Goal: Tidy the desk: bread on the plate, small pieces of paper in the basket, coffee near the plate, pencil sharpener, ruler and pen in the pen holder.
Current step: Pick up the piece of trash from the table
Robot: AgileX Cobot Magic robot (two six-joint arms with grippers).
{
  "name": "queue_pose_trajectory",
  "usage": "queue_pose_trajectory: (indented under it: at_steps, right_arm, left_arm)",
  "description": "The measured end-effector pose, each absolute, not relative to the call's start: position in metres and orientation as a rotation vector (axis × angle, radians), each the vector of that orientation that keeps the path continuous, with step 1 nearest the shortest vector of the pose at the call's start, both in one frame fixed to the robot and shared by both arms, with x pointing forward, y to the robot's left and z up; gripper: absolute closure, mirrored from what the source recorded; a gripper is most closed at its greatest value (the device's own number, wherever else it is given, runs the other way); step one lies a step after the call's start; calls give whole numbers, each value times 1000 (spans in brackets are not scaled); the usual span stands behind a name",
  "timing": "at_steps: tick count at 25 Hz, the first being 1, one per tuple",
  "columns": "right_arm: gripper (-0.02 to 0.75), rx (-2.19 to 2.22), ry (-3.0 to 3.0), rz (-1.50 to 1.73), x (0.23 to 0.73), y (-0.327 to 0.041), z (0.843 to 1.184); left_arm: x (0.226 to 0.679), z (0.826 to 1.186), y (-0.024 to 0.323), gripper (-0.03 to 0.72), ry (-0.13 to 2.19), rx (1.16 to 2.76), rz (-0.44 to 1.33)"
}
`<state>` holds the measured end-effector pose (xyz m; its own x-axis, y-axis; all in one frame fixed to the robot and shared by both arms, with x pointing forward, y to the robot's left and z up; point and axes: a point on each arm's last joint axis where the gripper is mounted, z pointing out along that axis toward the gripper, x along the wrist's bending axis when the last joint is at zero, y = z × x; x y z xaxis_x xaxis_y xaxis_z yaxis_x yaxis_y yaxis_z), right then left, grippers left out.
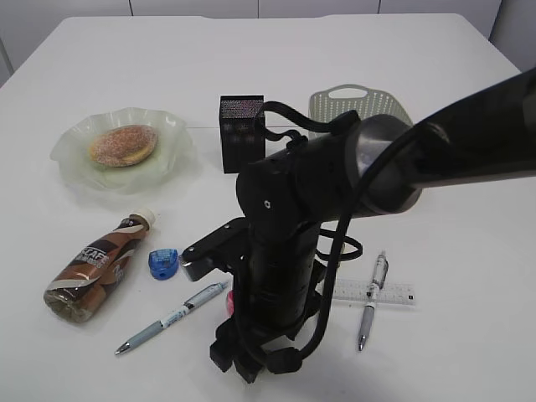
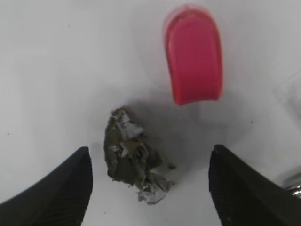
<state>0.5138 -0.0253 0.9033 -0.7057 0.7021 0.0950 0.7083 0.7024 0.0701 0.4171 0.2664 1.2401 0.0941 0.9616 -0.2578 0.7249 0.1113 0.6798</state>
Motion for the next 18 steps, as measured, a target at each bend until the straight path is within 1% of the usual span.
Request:
queue_pose_trajectory:
  at_steps: [18]
  right_arm:
    - [174, -1192, -2803, -142, 512, -24, 899]
  left_arm:
    - [417, 1240, 266, 211, 1684, 1664, 423]
